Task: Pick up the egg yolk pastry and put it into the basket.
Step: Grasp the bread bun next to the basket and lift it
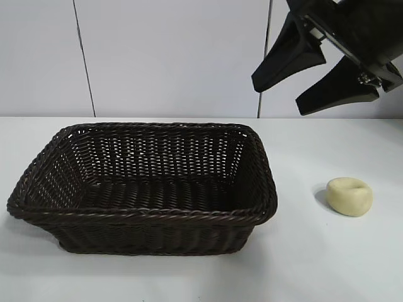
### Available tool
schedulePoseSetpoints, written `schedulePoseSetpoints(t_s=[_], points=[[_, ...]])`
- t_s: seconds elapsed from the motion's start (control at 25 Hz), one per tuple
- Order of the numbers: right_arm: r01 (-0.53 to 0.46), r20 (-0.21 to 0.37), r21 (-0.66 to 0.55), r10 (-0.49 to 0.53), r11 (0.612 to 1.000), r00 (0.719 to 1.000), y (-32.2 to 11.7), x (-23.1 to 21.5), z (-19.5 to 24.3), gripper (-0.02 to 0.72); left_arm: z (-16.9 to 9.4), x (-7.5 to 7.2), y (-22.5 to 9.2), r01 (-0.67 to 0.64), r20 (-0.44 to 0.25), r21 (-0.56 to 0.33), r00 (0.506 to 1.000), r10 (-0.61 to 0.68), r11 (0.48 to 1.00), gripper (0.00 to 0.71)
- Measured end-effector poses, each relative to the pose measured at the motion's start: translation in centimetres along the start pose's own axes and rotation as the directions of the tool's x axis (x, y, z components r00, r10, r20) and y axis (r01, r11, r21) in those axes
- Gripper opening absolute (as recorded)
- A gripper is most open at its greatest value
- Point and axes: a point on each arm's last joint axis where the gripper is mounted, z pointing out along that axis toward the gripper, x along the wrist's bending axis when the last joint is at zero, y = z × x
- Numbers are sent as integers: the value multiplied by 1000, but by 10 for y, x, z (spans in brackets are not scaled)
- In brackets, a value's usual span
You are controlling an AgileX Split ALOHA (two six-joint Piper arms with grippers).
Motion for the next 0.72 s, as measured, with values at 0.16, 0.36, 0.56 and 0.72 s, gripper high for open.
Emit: schedulePoseSetpoints(t_s=[0.16, 0.36, 0.56, 0.72], points=[[-19, -7, 2, 19, 1000, 1000, 5, 3, -4, 538, -9, 0, -7, -4, 3, -71, 1000, 4, 998, 571], [-38, 46, 8, 37, 999, 998, 16, 5, -13, 538, -9, 0, -7, -4, 3, -69, 1000, 4, 998, 571], [-68, 173, 41, 60, 997, 983, 20, -8, -24, 538, -9, 0, -7, -4, 3, -69, 1000, 4, 998, 571], [-148, 252, 17, 139, 989, 958, 21, -37, -40, 538, -9, 0, -7, -4, 3, -69, 1000, 4, 998, 571]])
